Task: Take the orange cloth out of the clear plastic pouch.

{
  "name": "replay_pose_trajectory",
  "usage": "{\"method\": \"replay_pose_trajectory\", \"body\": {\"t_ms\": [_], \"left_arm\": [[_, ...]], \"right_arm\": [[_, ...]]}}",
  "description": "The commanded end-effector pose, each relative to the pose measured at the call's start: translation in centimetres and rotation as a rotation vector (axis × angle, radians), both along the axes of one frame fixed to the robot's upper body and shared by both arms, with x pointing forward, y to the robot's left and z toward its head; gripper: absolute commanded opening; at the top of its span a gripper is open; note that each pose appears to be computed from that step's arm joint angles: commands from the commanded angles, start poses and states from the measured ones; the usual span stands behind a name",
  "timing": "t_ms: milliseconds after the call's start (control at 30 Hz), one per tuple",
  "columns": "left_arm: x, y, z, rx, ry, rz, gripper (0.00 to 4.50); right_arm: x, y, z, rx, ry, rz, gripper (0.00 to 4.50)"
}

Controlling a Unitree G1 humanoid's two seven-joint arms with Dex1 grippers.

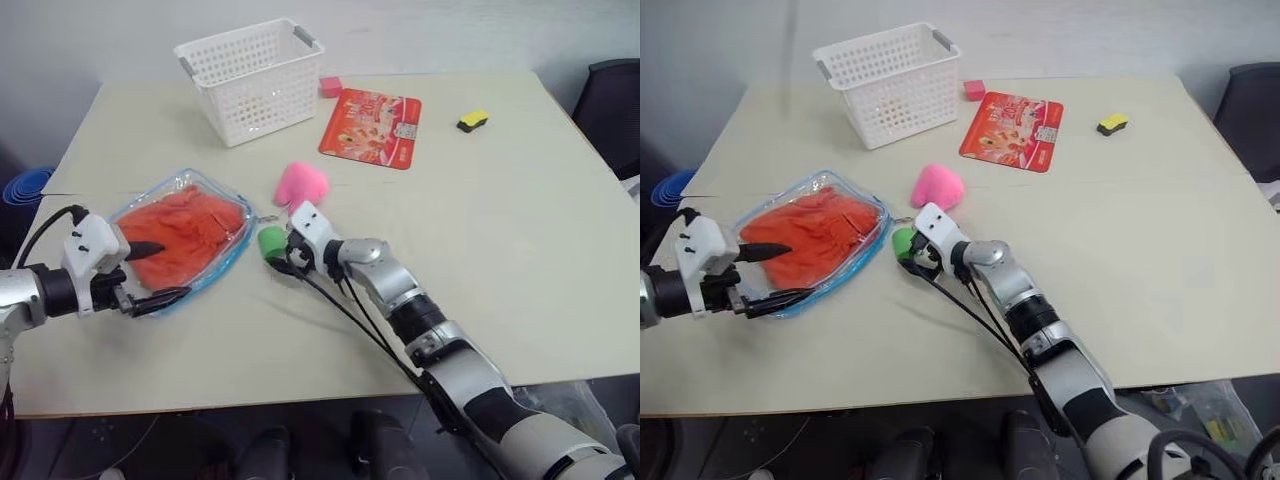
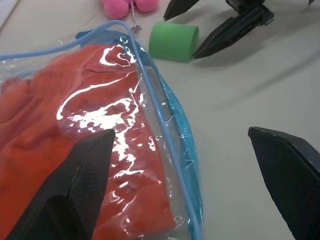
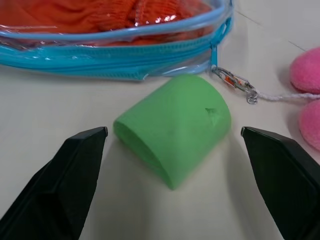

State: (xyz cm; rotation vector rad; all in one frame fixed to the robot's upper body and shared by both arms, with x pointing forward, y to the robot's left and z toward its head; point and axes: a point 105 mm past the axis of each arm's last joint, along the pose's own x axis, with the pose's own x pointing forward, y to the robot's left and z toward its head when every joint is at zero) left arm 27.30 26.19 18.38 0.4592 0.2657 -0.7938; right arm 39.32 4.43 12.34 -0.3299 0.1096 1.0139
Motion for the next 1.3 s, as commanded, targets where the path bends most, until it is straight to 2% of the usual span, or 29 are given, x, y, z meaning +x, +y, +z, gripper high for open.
{"method": "replay_pose_trajectory", "body": {"t_ms": [33, 100, 300, 467, 533, 633, 733, 867, 1033, 1100, 1200, 1300], "left_arm": [[0.0, -0.5, 0.8, 0.018, -0.046, -0.018, 4.50], [0.0, -0.7, 0.7, 0.015, -0.048, -0.022, 4.50], [0.0, -1.3, 0.7, 0.004, -0.052, -0.041, 4.50], [0.0, -2.9, 0.6, -0.012, -0.049, -0.095, 4.50], [0.0, -4.0, 0.6, -0.024, -0.050, -0.133, 4.50], [-0.1, -6.7, 0.9, -0.061, -0.056, -0.225, 4.50], [0.1, -11.6, 1.9, -0.173, -0.079, -0.370, 4.50], [0.7, -16.4, 2.9, -0.245, -0.117, -0.501, 4.50], [1.6, -20.0, 3.7, -0.302, -0.133, -0.592, 4.50], [1.8, -21.1, 3.3, -0.287, -0.128, -0.636, 4.50], [1.8, -22.0, 2.9, -0.271, -0.120, -0.685, 4.50], [1.6, -22.2, 2.7, -0.261, -0.114, -0.717, 4.50]], "right_arm": [[0.7, 0.1, 0.5, 0.006, -0.034, -0.029, 4.32], [0.8, 0.1, 0.7, 0.021, -0.040, -0.024, 3.90], [0.7, 0.2, 1.4, 0.054, -0.053, 0.000, 2.00], [0.9, -1.1, 2.0, 0.093, -0.060, -0.037, 0.90], [1.1, -2.5, 2.6, 0.119, -0.073, -0.068, 0.90], [1.3, -6.6, 3.9, 0.147, -0.102, -0.165, 0.90], [1.4, -16.5, 5.2, 0.138, -0.137, -0.415, 0.90], [-0.1, -29.4, 4.8, 0.016, -0.140, -0.784, 0.90], [-3.3, -39.4, 3.2, -0.073, -0.088, -1.075, 0.90], [-4.6, -42.2, 2.2, -0.073, -0.053, -1.171, 0.90], [-5.2, -43.7, 1.1, 0.034, 0.011, -1.234, 0.90], [-5.2, -43.7, 0.8, 0.163, 0.049, -1.238, 1.58]]}}
